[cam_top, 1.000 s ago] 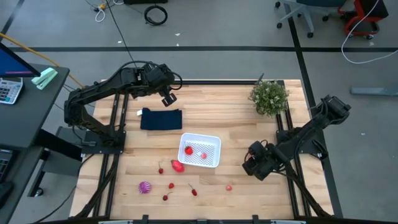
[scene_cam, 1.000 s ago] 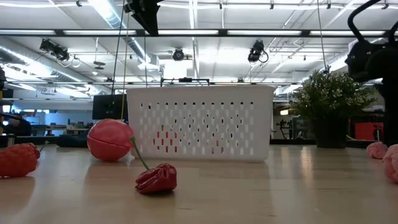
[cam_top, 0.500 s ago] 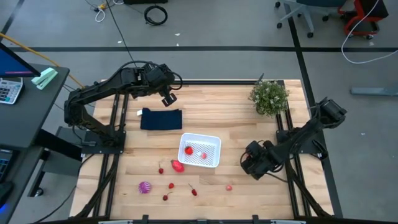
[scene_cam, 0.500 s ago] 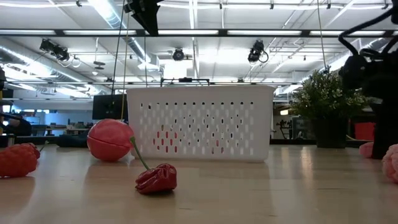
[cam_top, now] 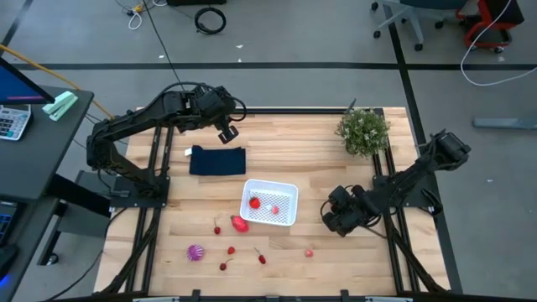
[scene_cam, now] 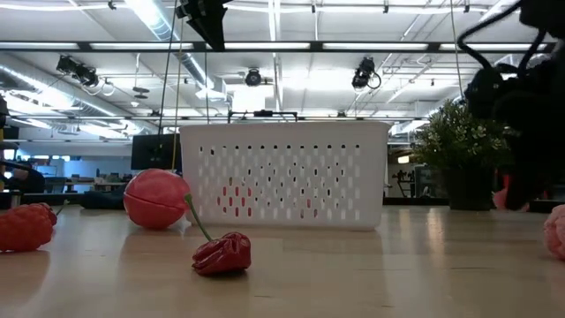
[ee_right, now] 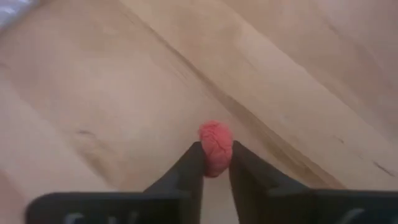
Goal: Pick and placing Produce into tupperware
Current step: Put the peach into the white bin
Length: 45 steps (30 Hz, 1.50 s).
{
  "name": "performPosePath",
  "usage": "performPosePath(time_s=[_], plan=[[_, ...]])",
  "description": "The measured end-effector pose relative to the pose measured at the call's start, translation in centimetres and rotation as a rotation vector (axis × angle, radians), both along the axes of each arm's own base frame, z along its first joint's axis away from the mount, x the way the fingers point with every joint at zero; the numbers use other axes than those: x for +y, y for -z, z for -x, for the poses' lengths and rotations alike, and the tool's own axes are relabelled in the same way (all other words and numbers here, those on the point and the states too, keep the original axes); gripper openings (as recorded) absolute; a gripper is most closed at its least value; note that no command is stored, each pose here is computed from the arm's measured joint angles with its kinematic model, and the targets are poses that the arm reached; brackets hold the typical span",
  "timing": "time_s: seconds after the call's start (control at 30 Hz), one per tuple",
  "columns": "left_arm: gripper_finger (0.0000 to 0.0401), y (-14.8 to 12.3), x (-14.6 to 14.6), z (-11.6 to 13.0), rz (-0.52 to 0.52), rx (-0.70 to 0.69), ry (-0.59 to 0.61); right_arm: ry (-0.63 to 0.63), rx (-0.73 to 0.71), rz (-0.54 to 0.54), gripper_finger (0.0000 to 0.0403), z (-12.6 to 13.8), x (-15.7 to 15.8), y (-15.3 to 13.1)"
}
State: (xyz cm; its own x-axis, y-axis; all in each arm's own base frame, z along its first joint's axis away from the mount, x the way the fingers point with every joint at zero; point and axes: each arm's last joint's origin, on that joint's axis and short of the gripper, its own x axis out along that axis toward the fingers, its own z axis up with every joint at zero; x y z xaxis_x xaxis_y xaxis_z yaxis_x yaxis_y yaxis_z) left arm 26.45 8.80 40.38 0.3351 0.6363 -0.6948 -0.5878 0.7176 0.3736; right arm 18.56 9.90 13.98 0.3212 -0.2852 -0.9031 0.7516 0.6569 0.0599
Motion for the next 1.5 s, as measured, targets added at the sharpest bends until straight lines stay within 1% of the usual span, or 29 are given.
performPosePath(time_s=[0.1,0.2,0.3,0.43,0.5,0.57,0.63,0.67,0.73,0.83,0.93,1.03,1.13,1.2,1.27,1.43,1.5], plan=[[0.0107,0.0,0.0,0.0,0.0,-0.001,0.0,-0.023,-0.06,-0.02,0.0038,-0.4,-0.4,-1.5],[0.0107,0.0,0.0,0.0,0.0,-0.001,0.0,-0.059,-0.156,0.01,0.0037,-1.1,-0.8,-3.9],[0.0107,0.0,0.0,0.0,-0.002,-0.006,0.0,-0.083,-0.298,0.123,0.0054,-2.0,-1.2,-7.4],[0.0107,-0.1,0.0,-0.1,-0.005,-0.015,0.001,-0.094,-0.495,0.372,0.0068,-3.5,-1.6,-12.3],[0.0107,-0.1,0.0,-0.1,-0.006,-0.014,0.003,-0.164,-0.56,0.411,0.0069,-4.9,-1.5,-14.0],[0.0107,-0.1,0.0,-0.1,-0.011,-0.007,0.012,-0.318,-0.616,0.381,0.0068,-7.0,-1.3,-14.8],[0.0107,-0.1,0.1,-0.2,-0.016,-0.009,0.018,-0.494,-0.663,0.326,0.0067,-9.3,-1.1,-14.8],[0.0107,-0.2,0.1,-0.2,-0.018,-0.015,0.018,-0.561,-0.657,0.292,0.0067,-10.4,-1.1,-14.5],[0.0107,-0.3,0.1,-0.3,-0.022,-0.029,0.018,-0.633,-0.599,0.221,0.0067,-12.2,-1.5,-14.1],[0.0107,-0.3,0.1,-0.4,-0.024,-0.033,0.018,-0.66,-0.429,0.143,0.0066,-14.4,-2.9,-13.5],[0.0107,-0.3,0.1,-0.4,-0.023,-0.032,0.019,-0.658,-0.282,0.061,0.0067,-16.5,-4.2,-12.0],[0.0107,-0.3,0.1,-0.4,-0.024,-0.031,0.019,-0.695,-0.21,-0.031,0.0068,-18.6,-4.9,-10.2],[0.0107,-0.3,0.1,-0.4,-0.024,-0.031,0.02,-0.726,-0.15,-0.088,0.0067,-20.3,-5.4,-7.7],[0.0107,-0.3,0.1,-0.4,-0.024,-0.03,0.02,-0.732,-0.108,-0.105,0.0067,-21.0,-5.7,-6.1],[0.0107,-0.3,0.1,-0.4,-0.024,-0.03,0.02,-0.741,-0.089,-0.113,0.0069,-21.5,-6.0,-5.3],[0.0107,-0.3,0.1,-0.4,-0.027,-0.024,0.026,-0.784,-0.056,-0.091,0.0083,-22.0,-6.6,-4.6],[0.0107,-0.3,0.1,-0.4,-0.027,-0.024,0.026,-0.795,-0.061,-0.08,0.0093,-22.1,-6.8,-4.7]])
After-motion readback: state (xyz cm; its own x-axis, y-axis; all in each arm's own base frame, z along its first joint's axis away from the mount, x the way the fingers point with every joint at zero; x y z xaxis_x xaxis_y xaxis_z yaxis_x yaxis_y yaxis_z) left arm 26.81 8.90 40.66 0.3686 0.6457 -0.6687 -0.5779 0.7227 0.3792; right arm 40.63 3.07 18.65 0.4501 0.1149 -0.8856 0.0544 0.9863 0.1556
